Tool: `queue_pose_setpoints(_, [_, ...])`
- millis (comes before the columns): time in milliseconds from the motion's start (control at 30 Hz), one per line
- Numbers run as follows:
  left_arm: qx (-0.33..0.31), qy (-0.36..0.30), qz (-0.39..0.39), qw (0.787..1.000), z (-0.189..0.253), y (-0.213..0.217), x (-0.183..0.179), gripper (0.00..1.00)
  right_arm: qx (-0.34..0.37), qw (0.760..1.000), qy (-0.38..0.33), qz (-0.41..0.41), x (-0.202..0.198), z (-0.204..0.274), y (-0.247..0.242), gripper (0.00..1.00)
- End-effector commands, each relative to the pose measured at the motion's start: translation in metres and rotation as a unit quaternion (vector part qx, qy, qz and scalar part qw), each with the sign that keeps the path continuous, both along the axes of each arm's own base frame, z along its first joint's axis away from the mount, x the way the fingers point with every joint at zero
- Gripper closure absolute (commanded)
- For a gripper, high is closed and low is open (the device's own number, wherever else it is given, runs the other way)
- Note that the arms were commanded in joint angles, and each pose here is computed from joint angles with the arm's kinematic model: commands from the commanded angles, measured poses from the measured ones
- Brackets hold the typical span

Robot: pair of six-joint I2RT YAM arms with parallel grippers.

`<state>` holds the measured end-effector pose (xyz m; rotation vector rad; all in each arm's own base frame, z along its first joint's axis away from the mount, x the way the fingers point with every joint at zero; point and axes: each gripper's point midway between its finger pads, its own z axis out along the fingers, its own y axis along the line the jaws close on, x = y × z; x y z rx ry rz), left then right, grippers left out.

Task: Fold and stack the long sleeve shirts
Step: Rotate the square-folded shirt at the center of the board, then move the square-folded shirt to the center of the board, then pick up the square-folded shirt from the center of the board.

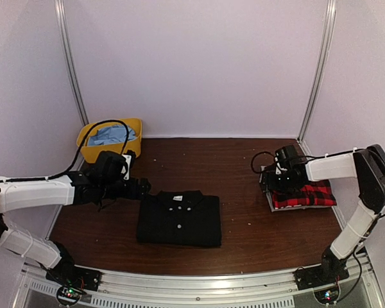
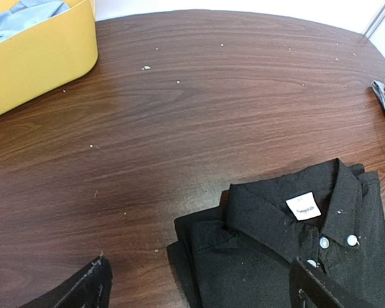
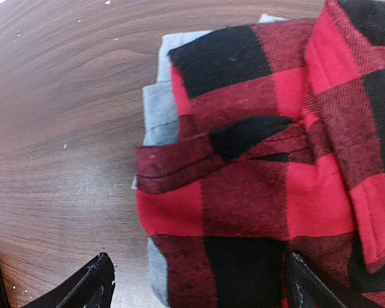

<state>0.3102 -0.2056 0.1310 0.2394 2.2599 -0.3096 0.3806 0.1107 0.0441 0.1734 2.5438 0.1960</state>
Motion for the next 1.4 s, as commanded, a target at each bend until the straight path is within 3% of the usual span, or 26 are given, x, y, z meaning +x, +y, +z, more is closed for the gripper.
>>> queue_pose_setpoints(0, [-0.007,-0.009,0.013,1.0,0.004,0.004,0.002,0.02,0.058,0.997,0.018,0.046,-0.013,-0.02,0.047,0.08])
queue_pose_setpoints(400, [-0.018,0.019,0.019,0.999,-0.019,0.011,-0.013,0.03,0.072,0.992,0.018,0.106,-0.026,-0.026,0.137,0.08])
queue_pose_setpoints(633, [-0.048,0.054,-0.007,0.997,-0.035,0.0,-0.026,0.02,0.06,0.989,-0.038,0.128,-0.033,0.024,0.151,0.07])
queue_pose_setpoints(867, [-0.094,0.099,-0.054,0.989,-0.049,-0.019,-0.034,0.04,0.092,0.977,-0.052,0.186,-0.068,0.057,0.188,0.08])
queue_pose_setpoints(1100, [-0.15,0.135,-0.079,0.976,-0.061,-0.019,-0.038,0.12,0.15,0.964,-0.015,0.218,-0.096,0.034,0.223,0.14])
queue_pose_setpoints(1367, [-0.179,0.167,-0.099,0.964,-0.077,-0.015,-0.047,0.21,0.199,0.956,0.033,0.211,-0.113,-0.003,0.23,0.22])
